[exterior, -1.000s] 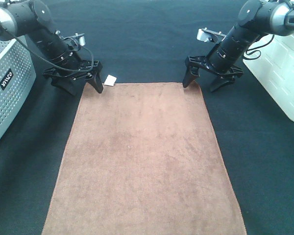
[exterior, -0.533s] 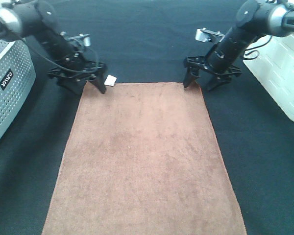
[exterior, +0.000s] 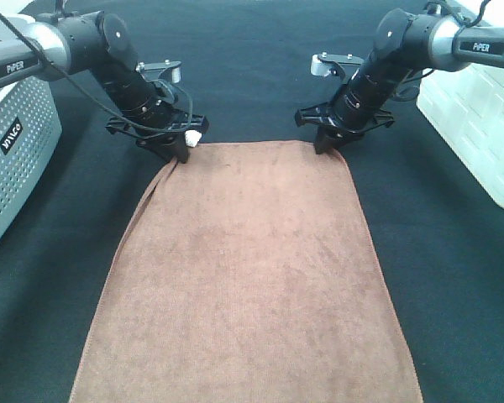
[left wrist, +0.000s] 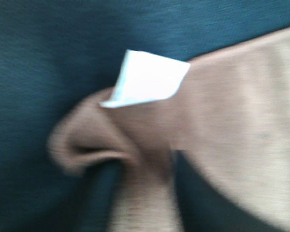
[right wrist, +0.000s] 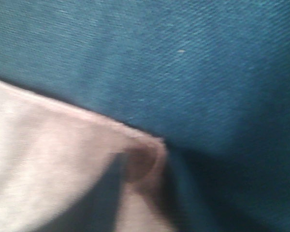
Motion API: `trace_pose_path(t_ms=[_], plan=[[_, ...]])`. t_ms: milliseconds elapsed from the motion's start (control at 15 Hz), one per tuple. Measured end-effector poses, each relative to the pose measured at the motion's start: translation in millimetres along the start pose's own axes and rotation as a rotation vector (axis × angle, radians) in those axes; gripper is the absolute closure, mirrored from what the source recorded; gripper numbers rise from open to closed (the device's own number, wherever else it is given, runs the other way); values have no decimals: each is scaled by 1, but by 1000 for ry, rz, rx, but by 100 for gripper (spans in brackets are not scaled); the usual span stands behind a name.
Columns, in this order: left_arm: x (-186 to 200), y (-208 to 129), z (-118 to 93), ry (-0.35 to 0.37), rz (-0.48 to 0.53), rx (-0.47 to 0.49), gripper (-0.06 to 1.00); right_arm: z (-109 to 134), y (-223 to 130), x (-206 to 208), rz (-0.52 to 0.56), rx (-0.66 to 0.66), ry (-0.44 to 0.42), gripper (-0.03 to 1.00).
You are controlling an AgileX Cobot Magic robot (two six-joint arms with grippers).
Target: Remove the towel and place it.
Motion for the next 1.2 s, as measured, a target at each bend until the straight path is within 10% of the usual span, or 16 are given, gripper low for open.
trace_pose_path(t_ms=[133, 800, 1200], plan=[[0, 0, 2, 11, -1, -9, 93, -1, -1, -1, 3, 3, -4, 97], [12, 13, 11, 107, -50, -95, 94, -7, 27, 17, -127, 45, -85, 97], [48, 60, 3, 126, -254, -154, 94, -16, 71, 55, -313, 74, -164, 97]])
Point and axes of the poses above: a point on each arm's last joint axis where the gripper is mounted, x pointing back along that axis away from the gripper, z along the wrist's bending axis when the last joint is at zero, y = z × x, the point moved 9 cm from there along -x, pointing out along that axis toward the gripper, and after that the axes turned 11 degrees about x, right-handed, at the moved point
